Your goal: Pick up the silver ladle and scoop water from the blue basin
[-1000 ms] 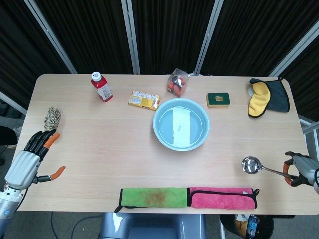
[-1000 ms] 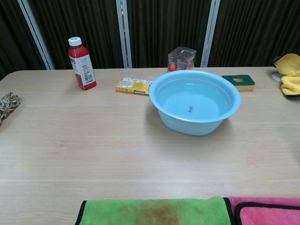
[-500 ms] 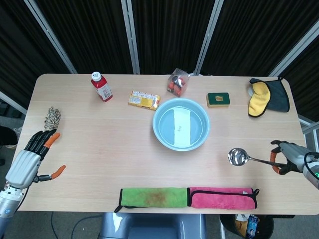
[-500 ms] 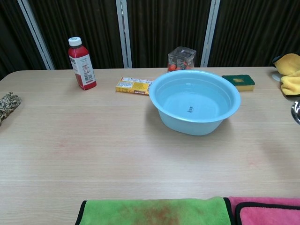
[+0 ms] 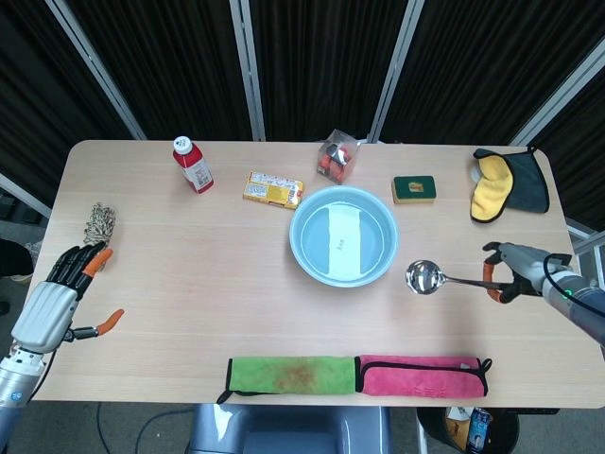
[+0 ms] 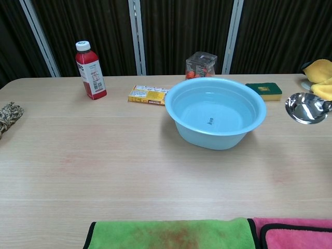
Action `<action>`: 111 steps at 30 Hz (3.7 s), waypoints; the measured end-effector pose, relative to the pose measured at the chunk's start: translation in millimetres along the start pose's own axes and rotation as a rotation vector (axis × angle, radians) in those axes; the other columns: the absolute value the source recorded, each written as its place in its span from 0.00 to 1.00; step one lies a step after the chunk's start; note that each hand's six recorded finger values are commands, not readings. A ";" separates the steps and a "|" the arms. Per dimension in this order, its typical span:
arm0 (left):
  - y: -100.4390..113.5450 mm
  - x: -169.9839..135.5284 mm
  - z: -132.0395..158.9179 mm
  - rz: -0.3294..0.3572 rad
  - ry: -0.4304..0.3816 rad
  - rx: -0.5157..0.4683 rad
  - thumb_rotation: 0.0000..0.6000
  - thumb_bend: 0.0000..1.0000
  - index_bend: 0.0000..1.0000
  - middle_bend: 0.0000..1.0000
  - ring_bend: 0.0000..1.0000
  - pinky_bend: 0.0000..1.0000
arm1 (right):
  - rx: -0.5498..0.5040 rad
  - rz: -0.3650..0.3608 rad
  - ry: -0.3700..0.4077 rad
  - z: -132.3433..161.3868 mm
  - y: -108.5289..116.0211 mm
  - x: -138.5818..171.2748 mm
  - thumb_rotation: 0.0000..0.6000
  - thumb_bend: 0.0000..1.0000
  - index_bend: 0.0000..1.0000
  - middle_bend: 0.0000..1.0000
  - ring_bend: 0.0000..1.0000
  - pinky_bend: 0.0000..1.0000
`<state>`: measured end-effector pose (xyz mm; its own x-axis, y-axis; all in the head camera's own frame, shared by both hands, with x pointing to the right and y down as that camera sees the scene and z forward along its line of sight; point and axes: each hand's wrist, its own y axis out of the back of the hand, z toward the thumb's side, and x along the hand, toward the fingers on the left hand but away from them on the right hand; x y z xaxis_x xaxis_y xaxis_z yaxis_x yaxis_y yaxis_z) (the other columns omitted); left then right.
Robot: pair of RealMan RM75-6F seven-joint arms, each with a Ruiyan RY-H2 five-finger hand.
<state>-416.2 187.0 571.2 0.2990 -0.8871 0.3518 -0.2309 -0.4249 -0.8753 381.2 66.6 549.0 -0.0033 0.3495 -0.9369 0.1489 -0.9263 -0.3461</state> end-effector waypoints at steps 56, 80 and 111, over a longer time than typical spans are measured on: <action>12.2 4.0 -19.1 -0.008 0.018 -0.095 0.49 0.28 0.00 0.00 0.00 0.00 | -0.068 -0.021 0.193 134.7 -22.6 -119.7 1.00 0.67 0.78 0.06 0.00 0.00; 24.2 2.7 -28.7 0.001 0.014 -0.157 0.48 0.28 0.00 0.00 0.00 0.00 | -0.010 0.013 0.155 154.0 -54.8 -156.4 1.00 0.67 0.78 0.06 0.00 0.00; 28.3 -3.8 -23.3 -0.002 -0.025 -0.185 0.48 0.28 0.00 0.00 0.00 0.00 | 0.029 0.024 0.064 145.0 -47.8 -125.5 1.00 0.67 0.78 0.06 0.00 0.00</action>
<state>-445.5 174.2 552.8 0.3222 -0.8825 0.3428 -0.3962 -0.4545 -0.7978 231.1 46.6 676.1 0.0634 0.3349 -0.9401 0.1196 -0.9378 -0.3260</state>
